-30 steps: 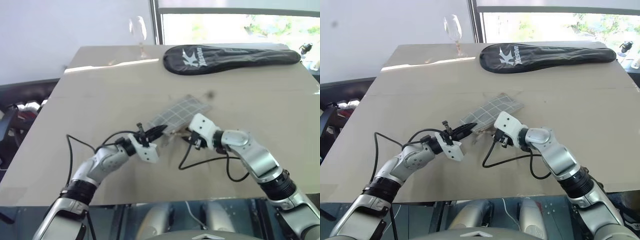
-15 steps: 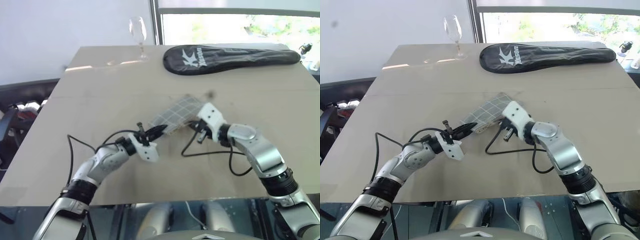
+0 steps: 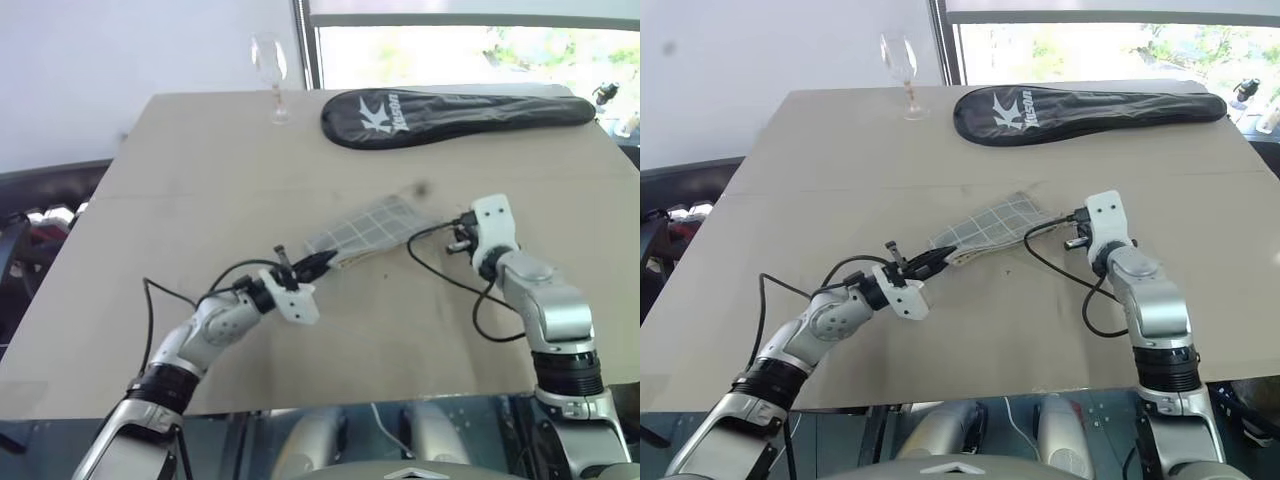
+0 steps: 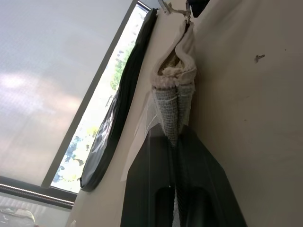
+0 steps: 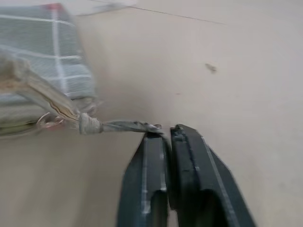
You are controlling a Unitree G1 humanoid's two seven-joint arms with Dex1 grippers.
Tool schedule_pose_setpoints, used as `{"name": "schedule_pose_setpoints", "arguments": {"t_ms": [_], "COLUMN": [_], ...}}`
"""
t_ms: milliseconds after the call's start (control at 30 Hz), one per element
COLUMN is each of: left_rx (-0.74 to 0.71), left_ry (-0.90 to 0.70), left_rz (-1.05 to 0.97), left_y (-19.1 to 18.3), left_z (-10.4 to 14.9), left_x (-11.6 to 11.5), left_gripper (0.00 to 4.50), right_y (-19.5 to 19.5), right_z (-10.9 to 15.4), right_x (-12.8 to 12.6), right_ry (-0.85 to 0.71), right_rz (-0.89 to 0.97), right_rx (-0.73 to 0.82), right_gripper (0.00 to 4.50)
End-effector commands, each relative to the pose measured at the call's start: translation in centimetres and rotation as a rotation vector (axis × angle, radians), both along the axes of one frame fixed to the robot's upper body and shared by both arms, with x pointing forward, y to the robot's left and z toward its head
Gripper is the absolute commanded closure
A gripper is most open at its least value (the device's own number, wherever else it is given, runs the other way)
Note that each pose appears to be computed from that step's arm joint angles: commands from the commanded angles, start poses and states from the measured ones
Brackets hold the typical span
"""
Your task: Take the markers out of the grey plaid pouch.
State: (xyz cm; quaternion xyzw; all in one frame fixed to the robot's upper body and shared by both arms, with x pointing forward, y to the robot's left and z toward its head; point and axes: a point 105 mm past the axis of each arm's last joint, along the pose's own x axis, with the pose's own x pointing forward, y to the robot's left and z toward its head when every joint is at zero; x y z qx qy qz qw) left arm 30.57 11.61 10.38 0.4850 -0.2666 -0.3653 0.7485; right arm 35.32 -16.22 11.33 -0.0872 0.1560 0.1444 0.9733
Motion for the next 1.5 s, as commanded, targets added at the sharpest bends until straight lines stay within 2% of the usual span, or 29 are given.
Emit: {"name": "schedule_pose_setpoints", "arguments": {"t_ms": [33, 67, 100, 133, 233, 367, 467, 633, 667, 700, 967, 1100, 1300, 1467, 1500], "left_rx": [-0.004, -0.004, -0.005, -0.005, -0.008, -0.014, -0.023, -0.043, -0.043, -0.042, -0.050, -0.051, -0.075, -0.264, -0.310], "left_ry": [0.003, 0.002, 0.001, 0.000, -0.001, 0.000, -0.002, -0.005, -0.004, -0.003, 0.001, 0.002, 0.015, 0.133, 0.172], "left_rz": [0.011, 0.010, 0.010, 0.010, 0.010, 0.007, 0.005, 0.008, 0.006, 0.005, -0.020, -0.027, -0.059, -0.074, -0.075], "left_y": [0.4, 0.4, 0.4, 0.5, 0.5, 0.5, 0.2, -0.2, -0.2, -0.3, -1.0, -1.4, -2.1, -3.0, -3.0], "left_z": [0.0, 0.1, 0.1, 0.1, 0.1, 0.2, 0.3, 0.5, 0.4, 0.4, 0.3, 0.4, 0.7, 2.9, 3.4], "left_x": [0.4, 0.4, 0.4, 0.4, 0.4, 0.3, 0.3, 0.5, 0.4, 0.4, 0.1, 0.1, -0.1, 0.1, 0.1], "left_gripper": [4.50, 4.50, 4.50, 4.50, 4.50, 4.50, 4.50, 4.50, 4.50, 4.50, 4.50, 4.50, 4.50, 4.50, 4.50], "right_y": [2.6, 2.8, 3.5, 4.2, 5.9, 8.6, 9.2, 9.1, 8.9, 8.8, 8.7, 8.9, 9.6, 9.8, 9.7], "right_z": [1.9, 2.0, 2.0, 2.0, 2.4, 4.5, 5.2, 4.9, 4.7, 4.5, 2.9, 3.2, 2.9, 1.6, 1.6], "right_x": [-1.2, -1.4, -2.0, -2.6, -4.3, -6.1, -6.2, -5.4, -5.2, -5.1, -3.5, -2.4, -1.8, -1.4, -1.3], "right_ry": [-0.063, -0.071, -0.069, -0.064, -0.056, -0.067, -0.066, -0.045, -0.039, -0.033, -0.002, -0.011, -0.010, -0.094, -0.113], "right_rz": [0.165, 0.180, 0.242, 0.306, 0.448, 0.586, 0.591, 0.549, 0.537, 0.529, 0.454, 0.422, 0.446, 0.535, 0.548], "right_rx": [-0.001, -0.025, -0.046, -0.062, -0.067, 0.072, 0.172, 0.204, 0.204, 0.203, 0.236, 0.281, 0.260, -0.059, -0.101], "right_gripper": [2.69, 2.18, 1.92, 1.36, 0.07, 0.07, 0.94, 3.48, 4.12, 4.46, 4.46, 4.46, 4.46, 4.46, 3.93]}}
